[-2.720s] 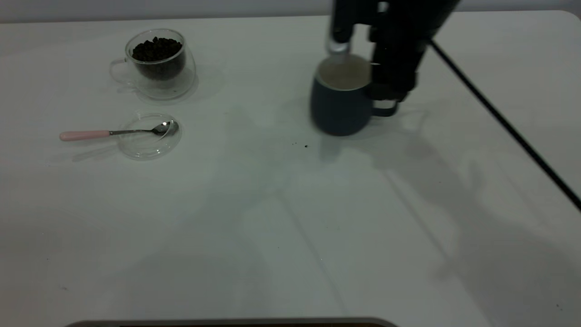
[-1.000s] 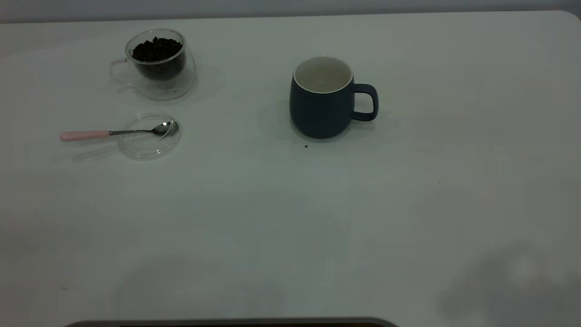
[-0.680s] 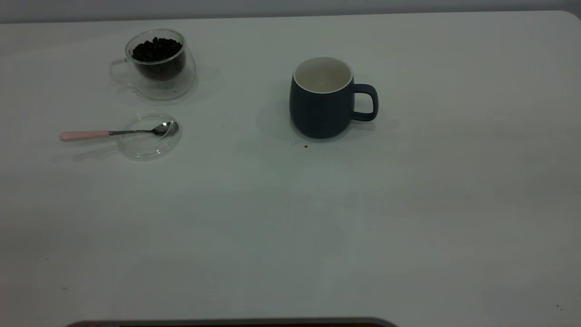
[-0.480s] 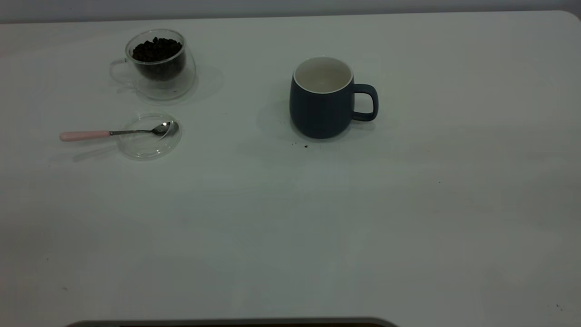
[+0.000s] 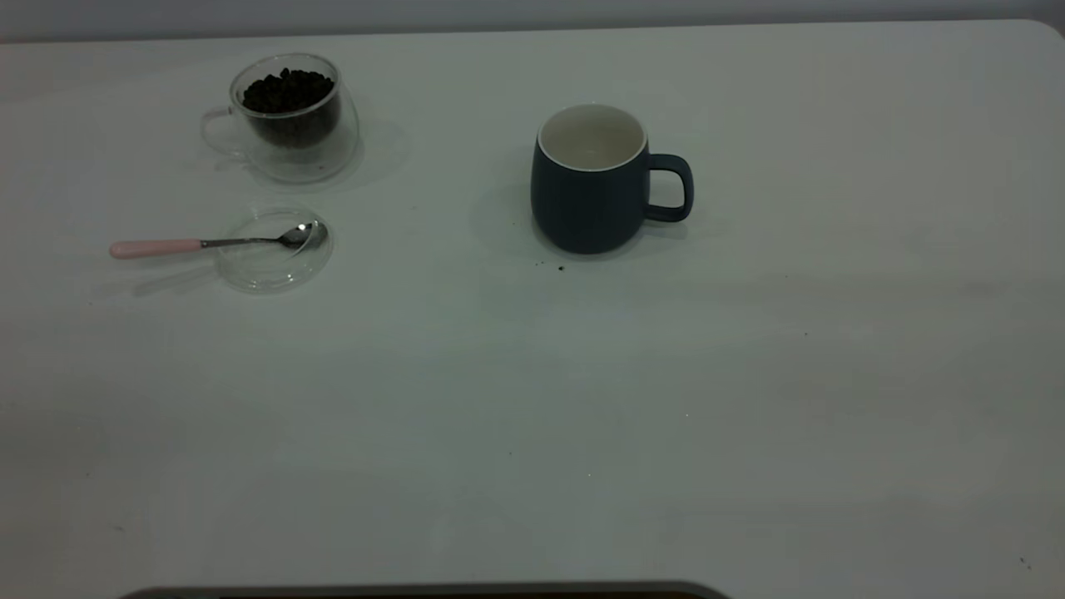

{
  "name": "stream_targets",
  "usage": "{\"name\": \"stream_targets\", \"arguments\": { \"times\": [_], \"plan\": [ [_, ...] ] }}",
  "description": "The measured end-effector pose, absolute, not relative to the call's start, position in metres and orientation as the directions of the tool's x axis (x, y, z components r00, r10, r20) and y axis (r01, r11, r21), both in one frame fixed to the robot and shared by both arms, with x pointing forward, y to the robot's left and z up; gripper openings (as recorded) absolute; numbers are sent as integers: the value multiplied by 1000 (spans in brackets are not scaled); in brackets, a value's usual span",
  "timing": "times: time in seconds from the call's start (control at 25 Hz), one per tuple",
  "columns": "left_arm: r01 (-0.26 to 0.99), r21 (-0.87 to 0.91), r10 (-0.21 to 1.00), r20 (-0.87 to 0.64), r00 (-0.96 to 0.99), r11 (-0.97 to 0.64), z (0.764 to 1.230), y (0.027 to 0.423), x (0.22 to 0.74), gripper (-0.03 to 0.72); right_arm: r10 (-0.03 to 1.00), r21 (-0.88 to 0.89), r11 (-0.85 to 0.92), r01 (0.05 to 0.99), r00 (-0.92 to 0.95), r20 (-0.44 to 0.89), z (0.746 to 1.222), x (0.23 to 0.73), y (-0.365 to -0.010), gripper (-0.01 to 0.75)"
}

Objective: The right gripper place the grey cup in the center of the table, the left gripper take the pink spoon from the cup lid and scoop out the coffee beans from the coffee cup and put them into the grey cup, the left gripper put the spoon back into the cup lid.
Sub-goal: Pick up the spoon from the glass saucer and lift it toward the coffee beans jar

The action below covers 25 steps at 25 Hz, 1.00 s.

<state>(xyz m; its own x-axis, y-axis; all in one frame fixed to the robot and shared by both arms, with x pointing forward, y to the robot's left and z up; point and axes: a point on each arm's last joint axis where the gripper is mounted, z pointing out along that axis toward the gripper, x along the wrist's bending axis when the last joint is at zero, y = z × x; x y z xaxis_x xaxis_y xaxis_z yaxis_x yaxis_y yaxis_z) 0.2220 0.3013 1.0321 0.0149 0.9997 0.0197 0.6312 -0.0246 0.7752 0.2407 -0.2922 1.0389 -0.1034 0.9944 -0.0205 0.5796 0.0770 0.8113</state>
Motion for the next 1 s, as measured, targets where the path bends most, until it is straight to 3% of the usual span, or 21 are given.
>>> {"name": "stream_targets", "arguments": {
  "times": [1.0],
  "plan": [
    [631,775,1000,18,13,-23,1032,301,222,586,996,827,69,559,-89,-22,1039,238,-292,591]
  ]
}}
